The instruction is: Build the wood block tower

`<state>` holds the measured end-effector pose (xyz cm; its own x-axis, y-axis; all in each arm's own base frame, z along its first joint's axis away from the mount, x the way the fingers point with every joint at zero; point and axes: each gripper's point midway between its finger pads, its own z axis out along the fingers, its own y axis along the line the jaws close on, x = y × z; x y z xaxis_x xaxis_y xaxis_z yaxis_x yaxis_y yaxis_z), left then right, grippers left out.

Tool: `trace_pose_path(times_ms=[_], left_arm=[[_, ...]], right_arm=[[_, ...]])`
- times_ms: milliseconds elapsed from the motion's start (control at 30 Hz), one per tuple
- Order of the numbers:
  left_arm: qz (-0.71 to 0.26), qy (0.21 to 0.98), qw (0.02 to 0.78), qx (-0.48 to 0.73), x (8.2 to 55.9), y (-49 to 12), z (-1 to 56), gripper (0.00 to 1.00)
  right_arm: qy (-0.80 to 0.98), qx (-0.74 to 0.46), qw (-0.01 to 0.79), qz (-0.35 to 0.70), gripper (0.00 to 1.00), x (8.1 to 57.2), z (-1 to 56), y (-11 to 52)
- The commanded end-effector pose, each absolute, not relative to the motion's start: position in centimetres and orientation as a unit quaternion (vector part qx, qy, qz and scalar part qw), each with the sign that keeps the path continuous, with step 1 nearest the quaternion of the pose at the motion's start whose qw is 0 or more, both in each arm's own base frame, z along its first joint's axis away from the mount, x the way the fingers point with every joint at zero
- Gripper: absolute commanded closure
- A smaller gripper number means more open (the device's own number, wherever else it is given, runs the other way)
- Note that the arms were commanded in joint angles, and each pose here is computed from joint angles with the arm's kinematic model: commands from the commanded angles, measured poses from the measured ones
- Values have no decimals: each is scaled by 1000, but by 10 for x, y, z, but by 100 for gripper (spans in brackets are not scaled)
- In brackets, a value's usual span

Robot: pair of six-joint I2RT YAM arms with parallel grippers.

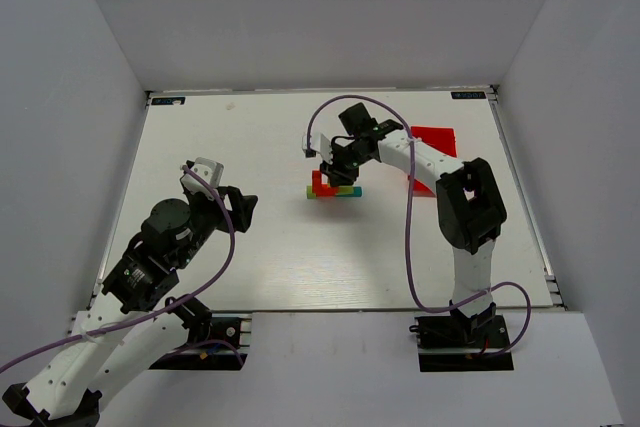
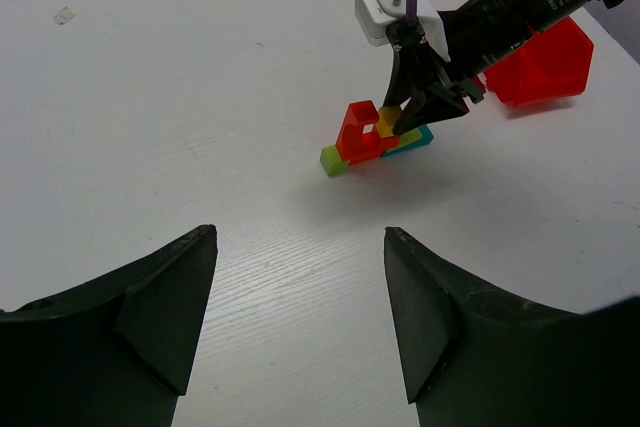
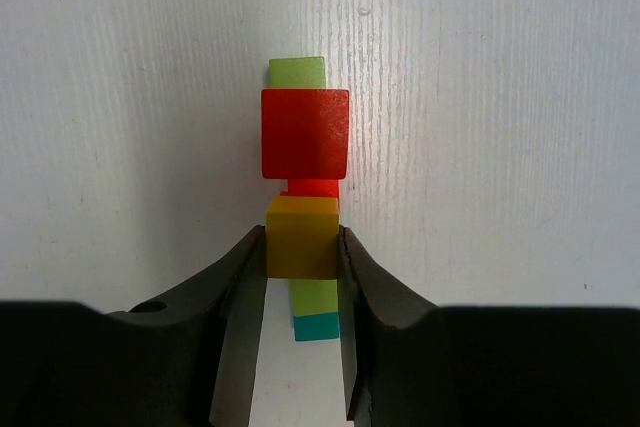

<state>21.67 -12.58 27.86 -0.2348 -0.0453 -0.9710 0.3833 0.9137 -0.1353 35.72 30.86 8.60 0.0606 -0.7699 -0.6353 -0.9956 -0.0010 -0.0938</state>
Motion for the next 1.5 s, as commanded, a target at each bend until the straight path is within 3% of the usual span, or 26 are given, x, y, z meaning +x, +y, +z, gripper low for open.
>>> trace_pose_path(times_ms=[0, 1467], left_arm=[[-176, 763, 611, 111, 216, -125, 280, 22], [-176, 763, 611, 111, 216, -125, 280, 22]], right_arm=[[644, -679, 284, 209, 100, 364, 97, 314], [635, -689, 278, 212, 100, 369, 95, 309]])
